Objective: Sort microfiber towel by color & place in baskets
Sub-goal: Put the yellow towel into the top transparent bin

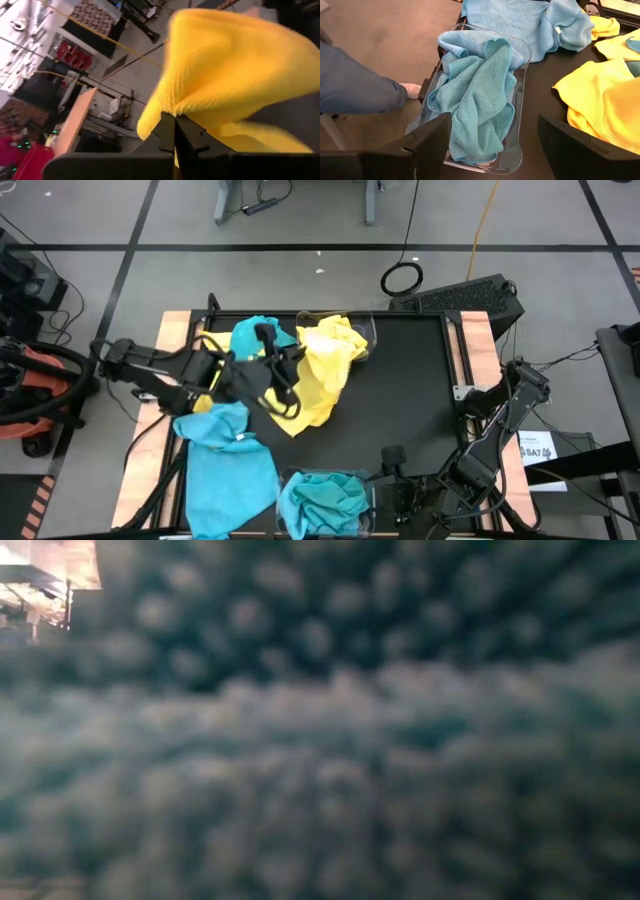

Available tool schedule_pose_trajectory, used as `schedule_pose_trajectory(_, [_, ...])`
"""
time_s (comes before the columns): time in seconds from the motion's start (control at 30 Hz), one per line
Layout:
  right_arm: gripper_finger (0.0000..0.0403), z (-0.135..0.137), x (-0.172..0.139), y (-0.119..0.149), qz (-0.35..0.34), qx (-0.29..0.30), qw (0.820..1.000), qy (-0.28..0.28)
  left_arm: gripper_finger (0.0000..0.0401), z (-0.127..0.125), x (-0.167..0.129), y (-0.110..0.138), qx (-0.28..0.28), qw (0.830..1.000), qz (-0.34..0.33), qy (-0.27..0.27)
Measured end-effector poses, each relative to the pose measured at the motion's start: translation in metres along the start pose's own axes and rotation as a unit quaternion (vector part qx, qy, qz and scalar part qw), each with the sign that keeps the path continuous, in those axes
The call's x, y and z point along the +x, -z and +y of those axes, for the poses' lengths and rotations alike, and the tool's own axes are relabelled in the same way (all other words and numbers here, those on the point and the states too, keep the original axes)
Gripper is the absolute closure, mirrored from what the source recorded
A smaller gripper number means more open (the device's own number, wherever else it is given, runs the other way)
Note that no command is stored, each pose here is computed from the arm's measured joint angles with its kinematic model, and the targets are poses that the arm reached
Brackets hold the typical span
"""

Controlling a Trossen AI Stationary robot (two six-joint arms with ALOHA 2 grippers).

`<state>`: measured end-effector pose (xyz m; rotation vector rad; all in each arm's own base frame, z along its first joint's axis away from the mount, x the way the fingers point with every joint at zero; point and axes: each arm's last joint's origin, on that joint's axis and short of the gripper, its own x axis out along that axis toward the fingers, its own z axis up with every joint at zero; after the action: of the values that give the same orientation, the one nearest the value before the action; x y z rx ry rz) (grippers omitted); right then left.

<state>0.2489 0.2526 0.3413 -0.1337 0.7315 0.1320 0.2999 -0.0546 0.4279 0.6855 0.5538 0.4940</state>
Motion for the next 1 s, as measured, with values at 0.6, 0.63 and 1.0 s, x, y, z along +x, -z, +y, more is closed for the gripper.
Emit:
schedule_pose_trajectory(0.6, [0.0117,0.0,0.0,0.0,0.0,0.0,1.0,0.0,0.0401,0.078,0.058,0.013,-0.08,0.992,-0.074,-0.068])
schedule_pose_trajectory(0.63, [0.0117,0.0,0.0,0.0,0.0,0.0,1.0,0.0,0.0401,0.082,0.06,0.014,-0.085,0.991,-0.08,-0.071])
schedule_pose_trajectory(1.0, [0.0117,0.0,0.0,0.0,0.0,0.0,1.0,0.0,0.0401,0.112,0.092,0.036,-0.101,0.988,-0.088,-0.079])
